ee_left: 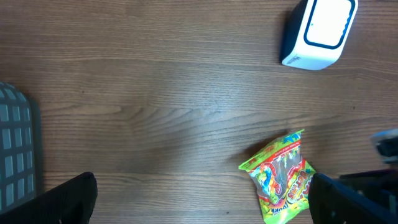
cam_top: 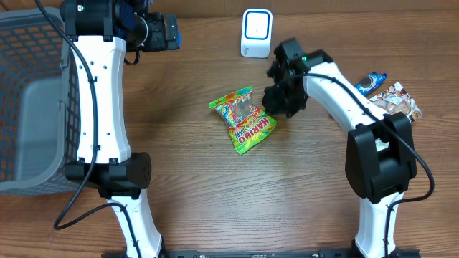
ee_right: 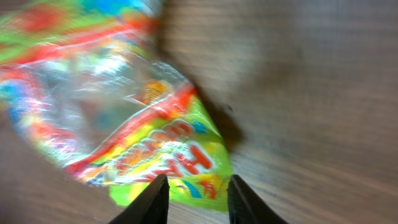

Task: Scan the item barcode
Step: 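Grasp the green Haribo bag with the right gripper and lift it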

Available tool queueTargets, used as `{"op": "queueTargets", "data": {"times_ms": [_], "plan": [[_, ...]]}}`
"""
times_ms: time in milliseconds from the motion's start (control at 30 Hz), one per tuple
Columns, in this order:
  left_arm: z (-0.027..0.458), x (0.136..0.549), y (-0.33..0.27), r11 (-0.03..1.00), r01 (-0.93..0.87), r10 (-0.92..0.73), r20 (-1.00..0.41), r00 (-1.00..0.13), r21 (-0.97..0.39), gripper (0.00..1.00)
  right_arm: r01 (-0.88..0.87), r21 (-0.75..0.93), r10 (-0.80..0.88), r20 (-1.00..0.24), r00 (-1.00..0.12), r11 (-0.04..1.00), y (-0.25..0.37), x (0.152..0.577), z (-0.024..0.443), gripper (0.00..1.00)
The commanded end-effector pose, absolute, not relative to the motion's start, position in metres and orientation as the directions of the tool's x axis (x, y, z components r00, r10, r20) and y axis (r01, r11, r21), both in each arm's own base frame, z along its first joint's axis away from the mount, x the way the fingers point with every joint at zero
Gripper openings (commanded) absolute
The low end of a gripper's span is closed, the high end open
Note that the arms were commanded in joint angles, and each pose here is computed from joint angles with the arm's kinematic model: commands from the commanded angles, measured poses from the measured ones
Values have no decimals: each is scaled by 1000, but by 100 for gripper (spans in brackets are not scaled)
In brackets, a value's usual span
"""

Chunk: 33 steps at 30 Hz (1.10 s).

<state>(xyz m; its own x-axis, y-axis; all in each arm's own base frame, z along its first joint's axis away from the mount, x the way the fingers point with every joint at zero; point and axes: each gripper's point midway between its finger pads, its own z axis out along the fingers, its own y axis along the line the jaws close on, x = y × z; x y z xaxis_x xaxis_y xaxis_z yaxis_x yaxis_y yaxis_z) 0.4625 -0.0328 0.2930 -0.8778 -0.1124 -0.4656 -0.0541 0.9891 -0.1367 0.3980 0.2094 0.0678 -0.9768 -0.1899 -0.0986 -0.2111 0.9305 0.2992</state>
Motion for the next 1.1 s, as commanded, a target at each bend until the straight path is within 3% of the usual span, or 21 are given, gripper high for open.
{"op": "queueTargets", "data": {"times_ms": [0, 233, 533, 700, 967, 1033, 1067], "plan": [[290, 465, -31, 989, -62, -118, -463, -878, -135, 100, -413, 240, -350, -262, -899, 879, 233, 414, 118, 35], [290, 465, -31, 989, -62, -118, -463, -878, -135, 100, -565, 150, -505, -308, -806, 811, 287, 393, 118, 50], [291, 465, -31, 989, -62, -118, -463, -878, -135, 100, -609, -38, -603, -193, -774, 793, 299, 376, 49, 66], [290, 465, -31, 989, -62, -118, -463, -878, -135, 100, -590, -58, -592, -81, -802, 806, 282, 369, 15, 67], [290, 465, -31, 989, -62, -118, -463, -878, -135, 100, -588, -55, -591, -50, -805, 807, 279, 363, 12, 67], [290, 465, -31, 989, -62, -118, -463, -878, -135, 100, -588, -54, -591, -56, -805, 807, 279, 364, 12, 64], [291, 465, -31, 989, -62, -118, -463, -878, -135, 100, -588, -55, -591, -59, -805, 807, 280, 364, 12, 57]]}}
